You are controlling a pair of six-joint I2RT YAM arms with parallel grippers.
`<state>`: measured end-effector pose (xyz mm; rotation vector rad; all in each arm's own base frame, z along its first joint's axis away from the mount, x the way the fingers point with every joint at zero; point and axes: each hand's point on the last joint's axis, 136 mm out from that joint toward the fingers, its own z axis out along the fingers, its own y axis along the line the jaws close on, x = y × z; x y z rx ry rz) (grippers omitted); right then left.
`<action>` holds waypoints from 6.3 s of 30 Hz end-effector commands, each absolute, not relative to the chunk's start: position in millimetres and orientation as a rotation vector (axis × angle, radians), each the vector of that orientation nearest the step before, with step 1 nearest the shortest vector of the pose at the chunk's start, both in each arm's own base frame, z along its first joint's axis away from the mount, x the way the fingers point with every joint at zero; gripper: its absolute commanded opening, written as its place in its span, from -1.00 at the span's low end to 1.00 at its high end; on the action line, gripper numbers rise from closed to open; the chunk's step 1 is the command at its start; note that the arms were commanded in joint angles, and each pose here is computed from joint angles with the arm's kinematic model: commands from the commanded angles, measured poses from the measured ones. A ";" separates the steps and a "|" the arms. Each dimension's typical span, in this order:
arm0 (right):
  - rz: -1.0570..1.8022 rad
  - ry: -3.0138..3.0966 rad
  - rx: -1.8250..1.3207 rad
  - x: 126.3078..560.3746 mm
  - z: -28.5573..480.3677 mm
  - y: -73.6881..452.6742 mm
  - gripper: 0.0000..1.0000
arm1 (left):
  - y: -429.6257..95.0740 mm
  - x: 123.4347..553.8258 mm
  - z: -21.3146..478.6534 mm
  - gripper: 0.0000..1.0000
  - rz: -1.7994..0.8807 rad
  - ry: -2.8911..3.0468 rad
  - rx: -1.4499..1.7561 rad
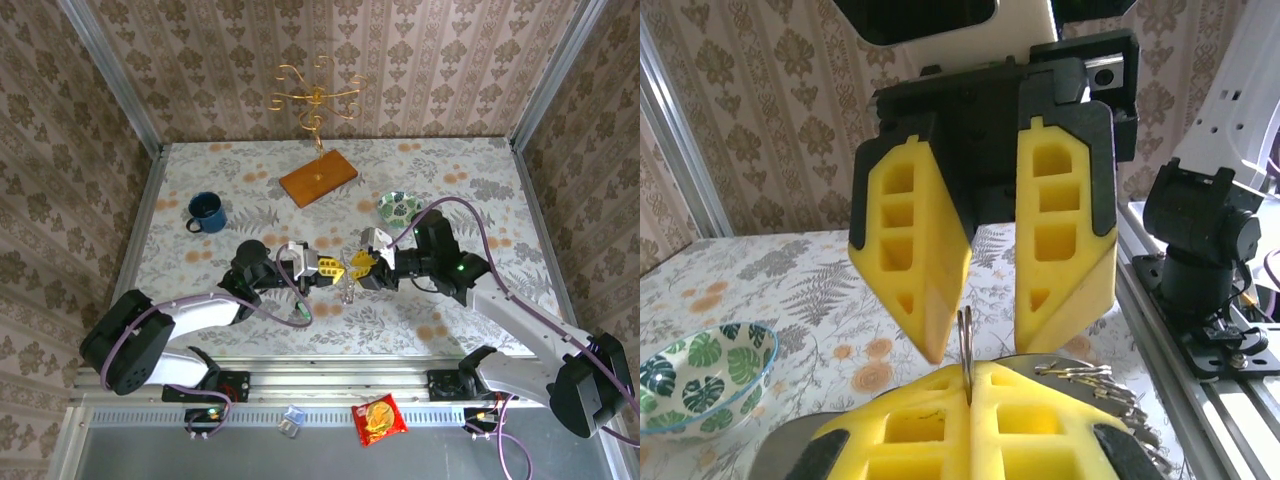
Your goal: Put the keys on the keyring
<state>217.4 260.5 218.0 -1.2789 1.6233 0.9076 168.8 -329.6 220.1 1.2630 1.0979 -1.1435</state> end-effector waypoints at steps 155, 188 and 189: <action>0.877 1.602 -1.361 210.7 237.1 273.4 -0.43 | -324.0 154.1 240.1 -1.00 -1.219 1.013 1.274; 0.600 1.708 -1.845 200.4 214.3 273.5 -1.00 | -327.5 168.1 213.0 -0.64 -1.081 1.204 1.380; 0.589 1.710 -1.869 199.2 212.2 274.5 -1.00 | -327.8 167.8 214.2 -0.64 -1.084 1.200 1.382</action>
